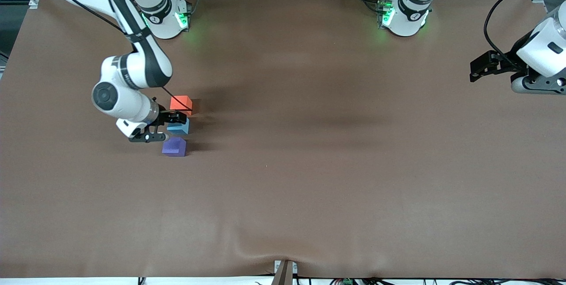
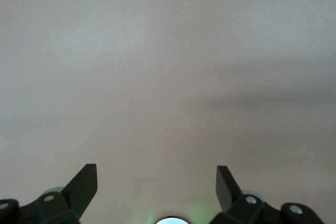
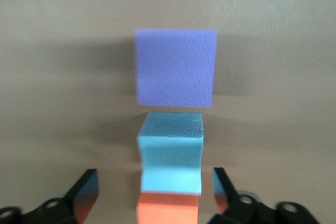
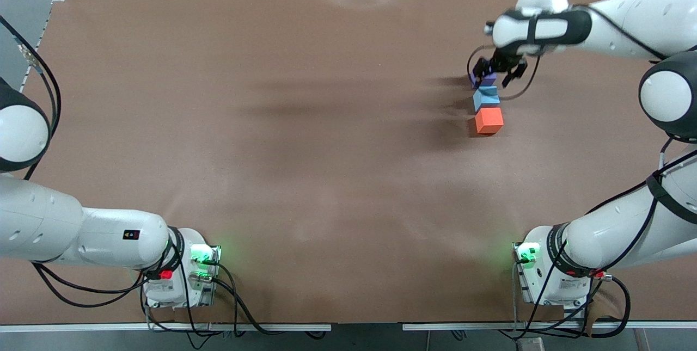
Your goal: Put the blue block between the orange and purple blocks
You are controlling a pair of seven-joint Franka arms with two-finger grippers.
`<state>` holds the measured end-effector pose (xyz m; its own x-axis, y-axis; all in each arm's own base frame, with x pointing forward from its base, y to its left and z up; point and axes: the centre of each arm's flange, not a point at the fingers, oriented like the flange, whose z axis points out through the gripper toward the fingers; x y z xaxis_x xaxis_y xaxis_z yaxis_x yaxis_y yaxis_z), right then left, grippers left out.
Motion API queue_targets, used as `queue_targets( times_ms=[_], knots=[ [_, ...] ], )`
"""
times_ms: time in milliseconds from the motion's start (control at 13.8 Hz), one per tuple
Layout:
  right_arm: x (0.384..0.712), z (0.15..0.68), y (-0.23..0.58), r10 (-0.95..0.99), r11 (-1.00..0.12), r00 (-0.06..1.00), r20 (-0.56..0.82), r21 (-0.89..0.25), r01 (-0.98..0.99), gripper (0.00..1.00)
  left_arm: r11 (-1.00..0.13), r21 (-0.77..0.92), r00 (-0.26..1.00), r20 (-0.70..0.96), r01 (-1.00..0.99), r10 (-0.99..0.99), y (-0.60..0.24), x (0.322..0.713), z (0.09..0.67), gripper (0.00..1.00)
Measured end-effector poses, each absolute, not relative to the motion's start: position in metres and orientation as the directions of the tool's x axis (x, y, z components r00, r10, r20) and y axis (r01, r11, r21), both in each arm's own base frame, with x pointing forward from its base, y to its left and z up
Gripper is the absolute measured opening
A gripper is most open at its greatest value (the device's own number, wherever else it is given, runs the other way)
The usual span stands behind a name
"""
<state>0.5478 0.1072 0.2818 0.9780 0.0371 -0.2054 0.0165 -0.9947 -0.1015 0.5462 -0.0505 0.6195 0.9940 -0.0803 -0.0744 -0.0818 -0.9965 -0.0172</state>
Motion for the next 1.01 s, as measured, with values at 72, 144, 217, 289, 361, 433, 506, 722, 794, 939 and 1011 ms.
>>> queue_targets(
  times_ms=[72, 144, 217, 289, 361, 433, 506, 722, 794, 939, 1011],
  knots=[
    [0.565, 0.313, 0.106, 0.039, -0.994, 0.976, -0.215, -0.11, 0.016, 1.0, -0.997, -0.017, 0.994, -0.073, -0.082, -0.08, -0.05, 0.546, 0.62, 1.0],
    [0.581, 0.346, 0.101, 0.039, -0.993, 0.977, -0.21, -0.118, 0.014, 1.0, -0.997, -0.017, 0.994, -0.071, -0.081, -0.08, -0.05, 0.547, 0.62, 1.0],
    [0.596, 0.379, 0.096, 0.04, -0.992, 0.98, -0.195, -0.126, 0.015, 1.0, -0.997, -0.017, 0.994, -0.069, -0.081, -0.08, -0.05, 0.547, 0.62, 1.0],
    [0.607, 0.411, 0.091, 0.04, -0.991, 0.983, -0.181, -0.133, 0.016, 1.0, -0.997, -0.017, 0.995, -0.068, -0.081, -0.08, -0.05, 0.547, 0.62, 1.0],
    [0.615, 0.444, 0.087, 0.042, -0.99, 0.985, -0.169, -0.138, 0.018, 1.0, -0.997, -0.017, 0.995, -0.067, -0.081, -0.08, -0.05, 0.547, 0.62, 1.0],
    [0.621, 0.475, 0.084, 0.045, -0.99, 0.988, -0.151, -0.14, 0.023, 1.0, -0.997, -0.017, 0.995, -0.066, -0.081, -0.08, -0.05, 0.547, 0.62, 1.0],
    [0.624, 0.504, 0.08, 0.045, -0.991, 0.99, -0.133, -0.135, 0.027, 1.0, -0.997, -0.017, 0.995, -0.066, -0.081, -0.08, -0.05, 0.547, 0.62, 1.0],
    [0.612, 0.567, 0.057, 0.04, -0.998, 0.985, -0.165, -0.054, 0.031, 1.0, -0.997, -0.017, 0.995, -0.065, -0.081, -0.08, -0.05, 0.547, 0.62, 1.0],
    [0.603, 0.587, 0.051, 0.035, -0.999, 0.983, -0.18, -0.039, 0.029, 1.0, -0.997, -0.017, 0.995, -0.065, -0.081, -0.08, -0.05, 0.547, 0.62, 1.0],
    [0.584, 0.627, 0.038, 0.018, -0.999, 0.986, -0.167, -0.035, 0.012, 1.0, -0.997, -0.017, 0.995, -0.064, -0.081, -0.08, -0.05, 0.547, 0.62, 1.0],
    [0.576, 0.645, 0.029, 0.004, -0.999, 0.99, -0.143, -0.036, -0.001, 1.0, -0.997, -0.017, 0.995, -0.064, -0.081, -0.08, -0.05, 0.548, 0.62, 1.0]
  ],
)
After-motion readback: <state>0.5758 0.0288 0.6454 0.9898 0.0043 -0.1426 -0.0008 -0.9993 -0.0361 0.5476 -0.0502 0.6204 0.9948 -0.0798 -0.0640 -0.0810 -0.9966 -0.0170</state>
